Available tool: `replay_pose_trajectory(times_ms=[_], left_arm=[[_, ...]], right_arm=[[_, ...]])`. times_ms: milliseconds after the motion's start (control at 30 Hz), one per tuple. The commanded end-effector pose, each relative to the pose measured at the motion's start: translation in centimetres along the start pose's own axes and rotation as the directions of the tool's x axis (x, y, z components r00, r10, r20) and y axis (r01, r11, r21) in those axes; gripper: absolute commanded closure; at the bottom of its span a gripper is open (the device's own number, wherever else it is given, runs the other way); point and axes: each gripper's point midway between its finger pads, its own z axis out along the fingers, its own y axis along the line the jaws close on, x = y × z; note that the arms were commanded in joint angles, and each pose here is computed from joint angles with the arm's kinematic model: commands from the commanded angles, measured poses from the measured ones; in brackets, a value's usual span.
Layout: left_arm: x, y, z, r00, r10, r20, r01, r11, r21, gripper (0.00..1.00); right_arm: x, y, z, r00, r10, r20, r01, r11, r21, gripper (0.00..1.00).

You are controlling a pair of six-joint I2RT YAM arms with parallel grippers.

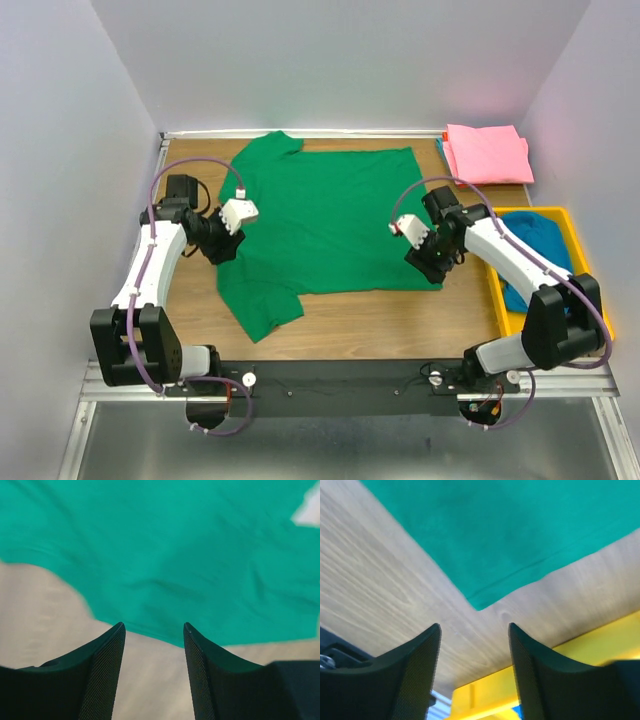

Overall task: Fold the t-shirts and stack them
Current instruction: Flatten out the tshirt

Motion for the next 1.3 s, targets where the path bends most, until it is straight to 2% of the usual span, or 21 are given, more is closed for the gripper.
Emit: replay_pose_trajectory(times_ms=[0, 133, 467, 733, 833, 967, 1067, 1267], left_arm=[[0.7, -2.9, -0.6, 0.999, 0.027, 0.025, -0.028, 0.998, 0.052, 0.44], [2.4, -4.0, -0.4, 0.999, 0.033, -0.012, -0.032, 0.999, 0.04, 0.45], [3.5, -3.9, 0.0, 0.998, 0.018, -0.053, -0.016, 0.999, 0.038, 0.46], [5.3, -4.9, 0.4, 0.994, 0.036, -0.108, -0.028, 0.997, 0.075, 0.46], [7.0, -5.4, 0.6, 0.985, 0.07, -0.158, -0.059, 0.996, 0.073, 0.47], [9.7, -6.3, 1.2, 0.964, 0.126, -0.235, -0.111, 0.991, 0.078, 0.47], [10.9, -6.2, 1.8, 0.947, 0.156, -0.281, -0.14, 0.987, 0.076, 0.49], [10.8, -6.0, 3.3, 0.929, 0.211, -0.304, -0.189, 0.977, 0.1, 0.51]], right_arm=[[1.1, 0.0, 1.3, 0.994, -0.105, -0.041, 0.106, 0.994, 0.016, 0.42], [1.5, 0.2, 2.8, 0.987, -0.151, -0.059, 0.152, 0.988, 0.009, 0.5], [1.9, 0.8, 5.5, 0.98, -0.18, -0.079, 0.18, 0.984, -0.008, 0.51], [3.8, 0.9, 7.8, 0.97, -0.199, -0.139, 0.201, 0.98, -0.004, 0.54], [4.8, 1.0, 8.4, 0.965, -0.208, -0.162, 0.212, 0.977, 0.008, 0.59], [5.1, 1.2, 8.6, 0.965, -0.201, -0.167, 0.204, 0.979, 0.005, 0.73], [4.9, 0.9, 8.5, 0.966, -0.196, -0.169, 0.201, 0.979, 0.015, 0.79], [4.6, 0.7, 8.5, 0.968, -0.185, -0.17, 0.191, 0.981, 0.018, 0.89]])
